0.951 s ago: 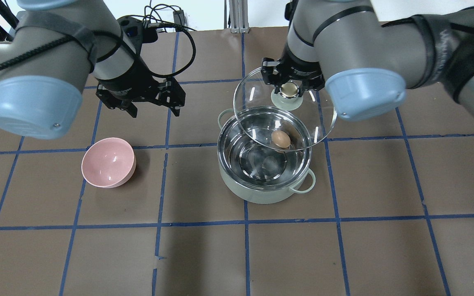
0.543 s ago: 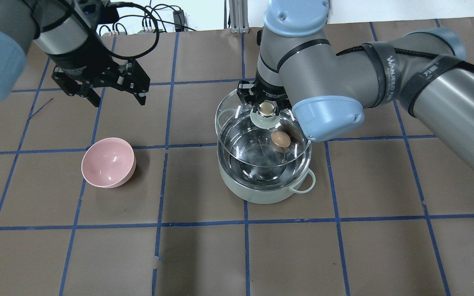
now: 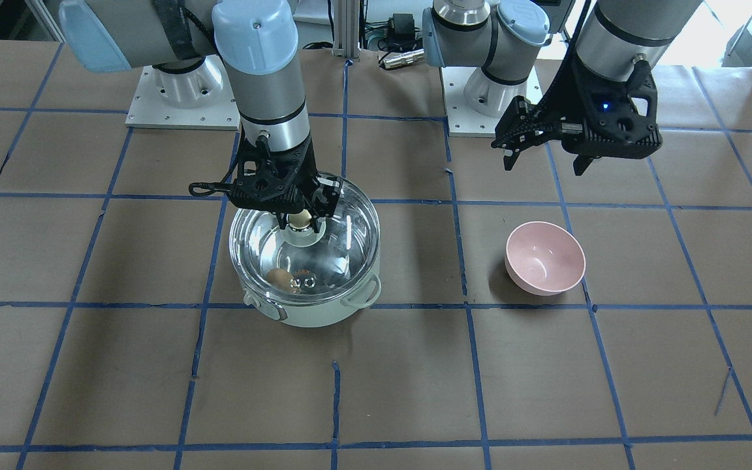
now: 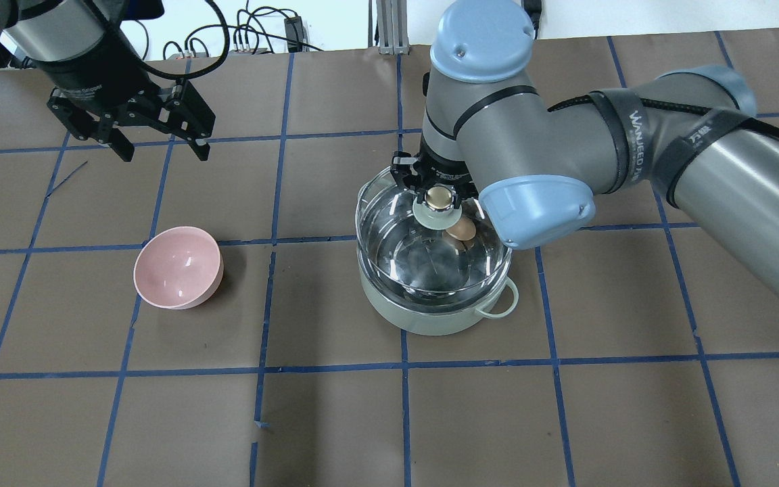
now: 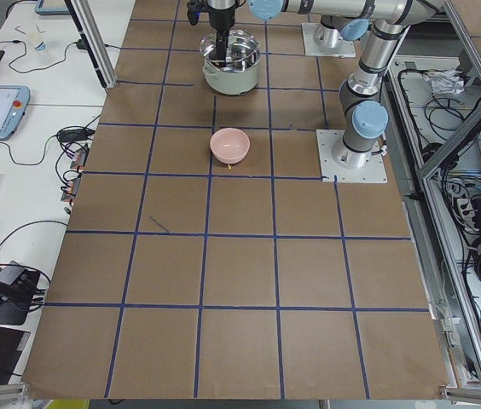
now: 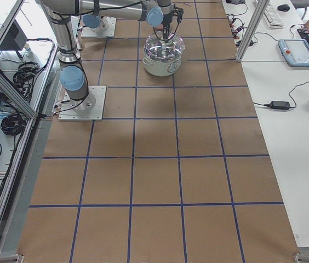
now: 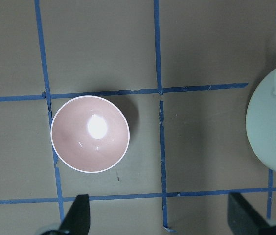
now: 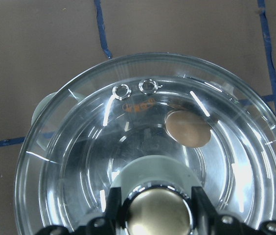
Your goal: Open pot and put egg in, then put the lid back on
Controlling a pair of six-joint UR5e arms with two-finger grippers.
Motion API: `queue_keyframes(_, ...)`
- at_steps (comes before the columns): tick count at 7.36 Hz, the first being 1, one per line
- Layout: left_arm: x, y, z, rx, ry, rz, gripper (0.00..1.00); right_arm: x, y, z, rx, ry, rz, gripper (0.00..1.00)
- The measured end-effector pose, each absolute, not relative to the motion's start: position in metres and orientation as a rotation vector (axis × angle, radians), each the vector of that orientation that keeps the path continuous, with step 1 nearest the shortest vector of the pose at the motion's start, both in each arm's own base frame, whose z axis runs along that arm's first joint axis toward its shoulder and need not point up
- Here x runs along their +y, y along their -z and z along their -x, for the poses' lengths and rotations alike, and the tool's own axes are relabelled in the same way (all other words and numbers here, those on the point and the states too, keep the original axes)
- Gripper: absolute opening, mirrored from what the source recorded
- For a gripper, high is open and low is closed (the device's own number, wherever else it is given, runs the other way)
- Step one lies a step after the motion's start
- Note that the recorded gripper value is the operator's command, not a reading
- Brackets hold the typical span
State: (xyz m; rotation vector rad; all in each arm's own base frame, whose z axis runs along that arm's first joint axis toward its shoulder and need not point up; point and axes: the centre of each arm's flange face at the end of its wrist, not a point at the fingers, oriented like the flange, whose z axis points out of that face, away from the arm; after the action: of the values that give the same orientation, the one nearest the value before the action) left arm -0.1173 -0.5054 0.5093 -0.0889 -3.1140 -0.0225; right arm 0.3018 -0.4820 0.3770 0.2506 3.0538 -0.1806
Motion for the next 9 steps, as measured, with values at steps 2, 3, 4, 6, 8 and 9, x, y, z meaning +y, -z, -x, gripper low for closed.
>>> queue_keyframes(2, -0.506, -0.512, 0.117, -3.105, 0.022, 0.092, 1.00, -0.475, -0.371, -0.300, 3.060, 0.152, -0.284, 0.47)
queue_keyframes(3, -0.506, -0.512, 0.114, -3.104, 0.032, 0.083, 1.00, -0.471, -0.370, -0.299, 3.064, 0.131, -0.299, 0.47)
queue_keyframes(4, -0.505, -0.513, 0.112, -3.104, 0.049, 0.075, 1.00, -0.470, -0.370, -0.299, 3.066, 0.119, -0.314, 0.47)
queue_keyframes(6, -0.502, -0.512, 0.113, -3.098, 0.074, 0.068, 1.00, -0.469, -0.369, -0.299, 3.066, 0.111, -0.323, 0.48)
queue_keyframes(8, -0.499, -0.508, 0.114, -3.098, 0.088, 0.073, 1.00, -0.468, -0.369, -0.299, 3.066, 0.109, -0.322, 0.48)
queue_keyframes(9, -0.499, -0.507, 0.115, -3.097, 0.087, 0.076, 0.99, -0.468, -0.369, -0.299, 3.066, 0.108, -0.321, 0.49)
